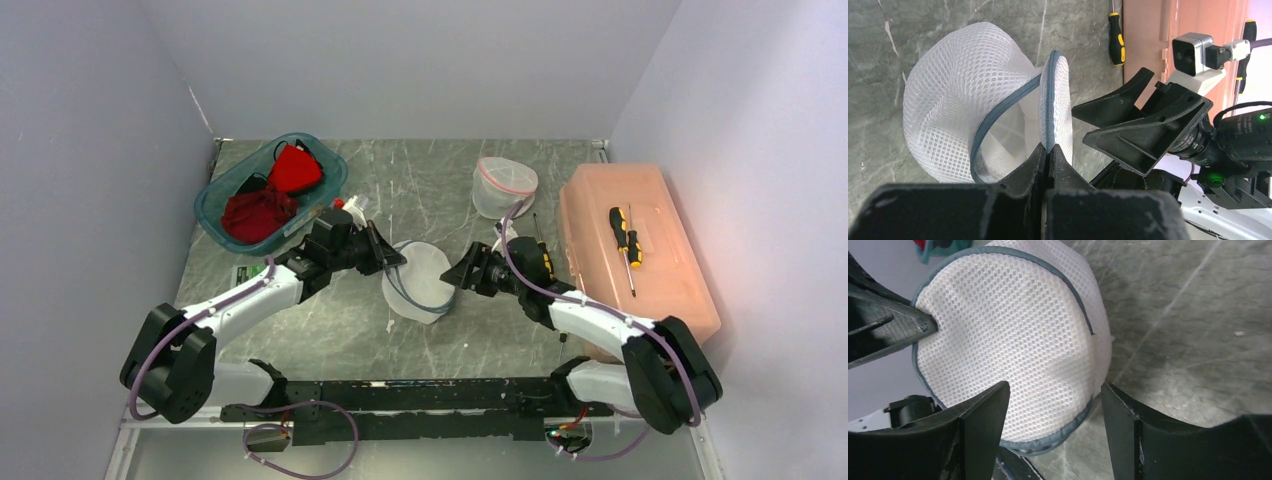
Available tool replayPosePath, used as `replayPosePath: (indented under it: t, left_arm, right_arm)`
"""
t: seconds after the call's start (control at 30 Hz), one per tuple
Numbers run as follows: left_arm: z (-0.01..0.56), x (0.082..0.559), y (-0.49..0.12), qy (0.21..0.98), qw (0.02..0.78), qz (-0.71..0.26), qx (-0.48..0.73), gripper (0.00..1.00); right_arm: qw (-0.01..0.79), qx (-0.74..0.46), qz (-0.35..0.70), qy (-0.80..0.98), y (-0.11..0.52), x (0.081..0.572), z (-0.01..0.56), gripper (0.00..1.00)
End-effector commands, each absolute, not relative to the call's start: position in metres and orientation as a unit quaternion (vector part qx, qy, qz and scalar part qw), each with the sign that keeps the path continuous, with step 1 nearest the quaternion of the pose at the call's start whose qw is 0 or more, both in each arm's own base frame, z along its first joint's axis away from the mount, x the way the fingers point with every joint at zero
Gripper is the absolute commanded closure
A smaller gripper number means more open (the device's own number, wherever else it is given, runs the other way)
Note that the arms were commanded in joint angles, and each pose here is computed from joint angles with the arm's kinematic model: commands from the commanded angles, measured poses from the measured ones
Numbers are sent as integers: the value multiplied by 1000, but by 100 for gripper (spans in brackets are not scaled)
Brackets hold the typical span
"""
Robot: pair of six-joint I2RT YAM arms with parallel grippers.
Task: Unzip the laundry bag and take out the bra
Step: Close the laundry bag at the center of the board.
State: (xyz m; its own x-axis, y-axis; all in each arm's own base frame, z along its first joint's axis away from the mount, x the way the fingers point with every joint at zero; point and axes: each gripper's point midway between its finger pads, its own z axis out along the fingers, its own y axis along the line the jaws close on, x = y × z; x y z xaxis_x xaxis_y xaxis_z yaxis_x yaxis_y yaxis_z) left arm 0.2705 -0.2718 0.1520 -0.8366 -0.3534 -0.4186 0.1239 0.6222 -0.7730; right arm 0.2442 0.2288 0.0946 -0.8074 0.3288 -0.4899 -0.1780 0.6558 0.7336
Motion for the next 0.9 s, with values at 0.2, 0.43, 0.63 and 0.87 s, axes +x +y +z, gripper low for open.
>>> replayPosePath:
  t: [0.2,0.43,0.63,0.87]
  left_arm:
    - [169,274,-268,841,315,-437,-49,97]
    - [173,272,-265,840,321,-434,-48,97]
    - [173,272,-265,839,320,-437,-49,97]
    - [165,270,-262,844,316,-429,-55,97]
  right_arm:
    - [287,47,474,831,254,258,99,50]
    - [267,52,455,848,250,254,77,35]
    - [258,44,493,830,261,252,82,50]
    - [262,32,504,822,265,253,89,82]
